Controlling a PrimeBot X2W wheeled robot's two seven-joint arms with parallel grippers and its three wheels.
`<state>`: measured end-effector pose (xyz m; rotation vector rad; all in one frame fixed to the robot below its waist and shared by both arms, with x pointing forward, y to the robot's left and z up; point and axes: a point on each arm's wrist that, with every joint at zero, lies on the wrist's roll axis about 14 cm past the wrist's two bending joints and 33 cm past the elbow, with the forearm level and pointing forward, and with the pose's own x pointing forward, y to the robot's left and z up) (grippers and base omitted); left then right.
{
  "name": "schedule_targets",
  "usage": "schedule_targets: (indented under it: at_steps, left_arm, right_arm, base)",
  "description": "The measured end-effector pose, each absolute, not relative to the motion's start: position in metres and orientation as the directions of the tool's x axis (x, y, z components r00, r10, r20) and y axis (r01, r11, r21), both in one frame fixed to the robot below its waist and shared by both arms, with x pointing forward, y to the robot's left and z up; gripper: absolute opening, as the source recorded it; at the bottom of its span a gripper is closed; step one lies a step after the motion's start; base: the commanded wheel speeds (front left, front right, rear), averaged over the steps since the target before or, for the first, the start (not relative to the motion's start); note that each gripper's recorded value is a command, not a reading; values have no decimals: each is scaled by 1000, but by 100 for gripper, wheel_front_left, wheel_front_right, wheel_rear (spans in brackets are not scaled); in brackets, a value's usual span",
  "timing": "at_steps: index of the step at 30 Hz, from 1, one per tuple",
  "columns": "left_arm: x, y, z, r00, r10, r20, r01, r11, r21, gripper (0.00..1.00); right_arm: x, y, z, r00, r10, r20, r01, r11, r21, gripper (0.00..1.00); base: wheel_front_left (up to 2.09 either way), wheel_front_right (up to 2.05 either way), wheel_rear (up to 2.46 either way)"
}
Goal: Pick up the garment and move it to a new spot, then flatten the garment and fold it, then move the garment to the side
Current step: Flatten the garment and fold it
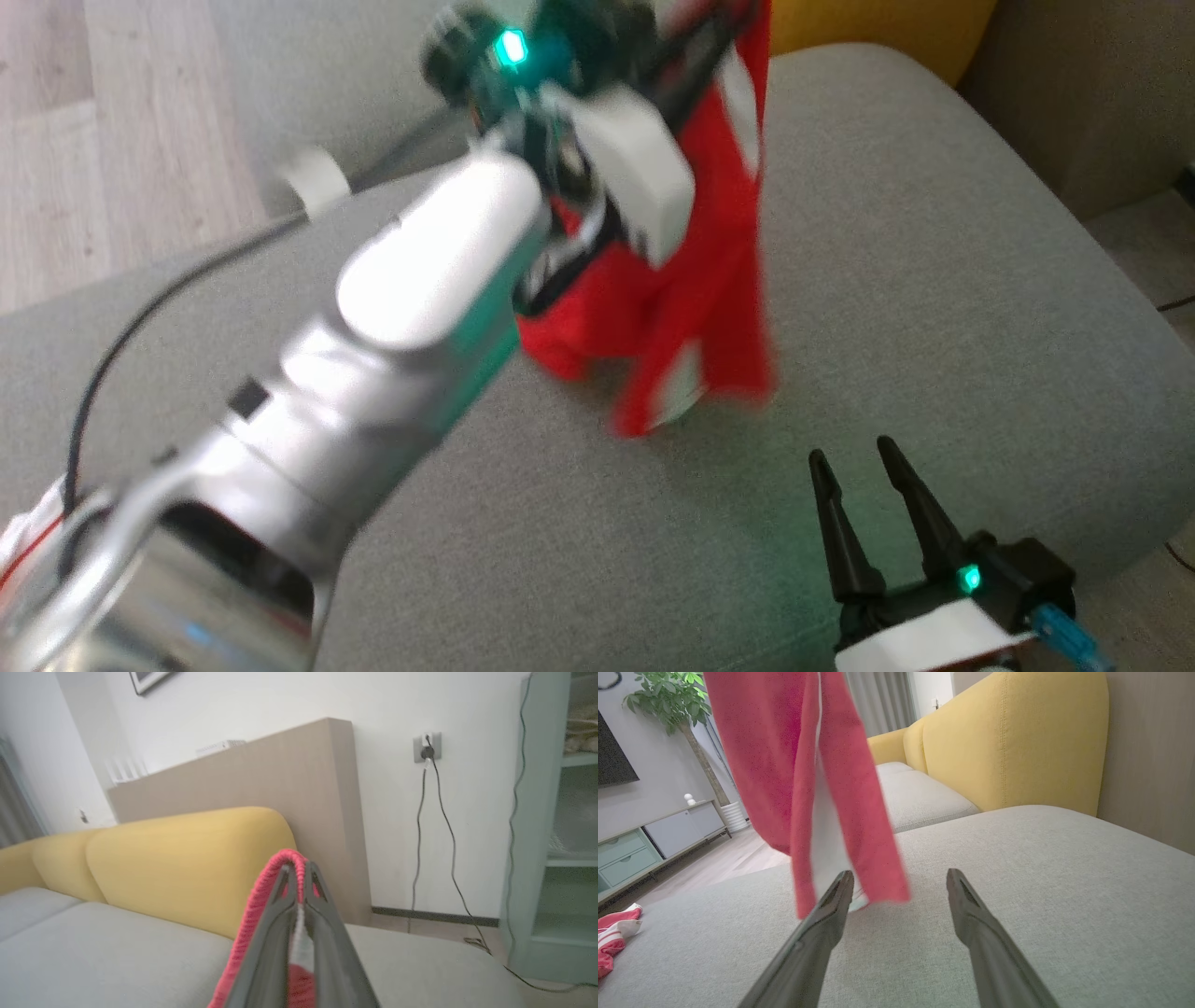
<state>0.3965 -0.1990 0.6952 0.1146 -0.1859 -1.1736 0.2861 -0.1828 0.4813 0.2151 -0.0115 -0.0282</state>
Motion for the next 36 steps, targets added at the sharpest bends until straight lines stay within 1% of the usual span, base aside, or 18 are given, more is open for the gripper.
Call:
schedule_targets:
  at_steps: [2, 4, 7, 9, 11, 14, 16, 17, 19, 22, 23, 25, 26, 30, 36]
  left_arm:
    - [401, -197, 716, 401, -909, 117, 885, 417, 207, 0]
    - [405, -193, 722, 424, -896, 128, 873, 443, 205, 0]
    - [412, -184, 705, 457, -884, 100, 875, 467, 131, 0]
    - [416, -172, 668, 494, -869, 36, 867, 495, 51, 0]
    - [415, -156, 615, 528, -847, -57, 846, 531, -52, 0]
    - [398, -122, 527, 564, -799, -209, 774, 600, -204, 0]
    - [382, -99, 480, 578, -760, -297, 722, 646, -246, 0]
    - [382, -99, 480, 578, -760, -297, 722, 646, -246, 0]
    - [371, -80, 452, 598, -726, -341, 674, 685, -276, 0]
    - [364, -68, 439, 634, -700, -329, 619, 714, -327, 0]
    - [364, -66, 439, 644, -695, -320, 607, 719, -339, 17]
    - [365, -62, 441, 669, -684, -292, 591, 727, -349, 66]
    - [366, -60, 442, 680, -678, -281, 583, 731, -354, 100]
    - [366, -54, 443, 712, -658, -247, 558, 743, -369, 100]
    - [362, -47, 441, 729, -645, -229, 567, 756, -328, 100]
  right_arm:
    - [282, -184, 485, 999, -37, 23, 32, 976, 218, 100]
    - [281, -188, 492, 998, -52, 48, 39, 973, 228, 100]
    - [283, -188, 496, 997, -49, 61, 34, 973, 230, 100]
    - [285, -185, 496, 997, -36, 62, 21, 973, 230, 100]
    - [288, -182, 496, 998, -24, 61, 9, 973, 230, 100]
    - [293, -176, 496, 998, -3, 59, -11, 973, 231, 100]
    - [296, -172, 495, 999, 13, 53, -25, 973, 231, 100]
    - [296, -172, 495, 999, 13, 53, -25, 973, 231, 100]
    - [299, -169, 493, 999, 28, 46, -37, 972, 231, 100]
    - [305, -161, 489, 998, 58, 33, -64, 971, 232, 100]
    - [306, -158, 486, 997, 68, 24, -71, 970, 234, 100]
    - [309, -153, 481, 996, 85, 7, -84, 967, 241, 100]
    - [310, -150, 481, 996, 94, 5, -92, 964, 250, 100]
    - [310, -126, 466, 985, 166, -41, -147, 948, 283, 100]
    - [314, -127, 475, 986, 164, -11, -154, 947, 281, 100]
  base:
    - [0, 0, 0]
    - [0, 0, 0]
    - [0, 0, 0]
    - [0, 0, 0]
    - [0, 0, 0]
    - [0, 0, 0]
    - [0, 0, 0]
    - [0, 0, 0]
    - [0, 0, 0]
    - [0, 0, 0]
    - [0, 0, 0]
    - [0, 0, 0]
    - [0, 0, 0]
    - [0, 0, 0]
    - [0, 0, 0]
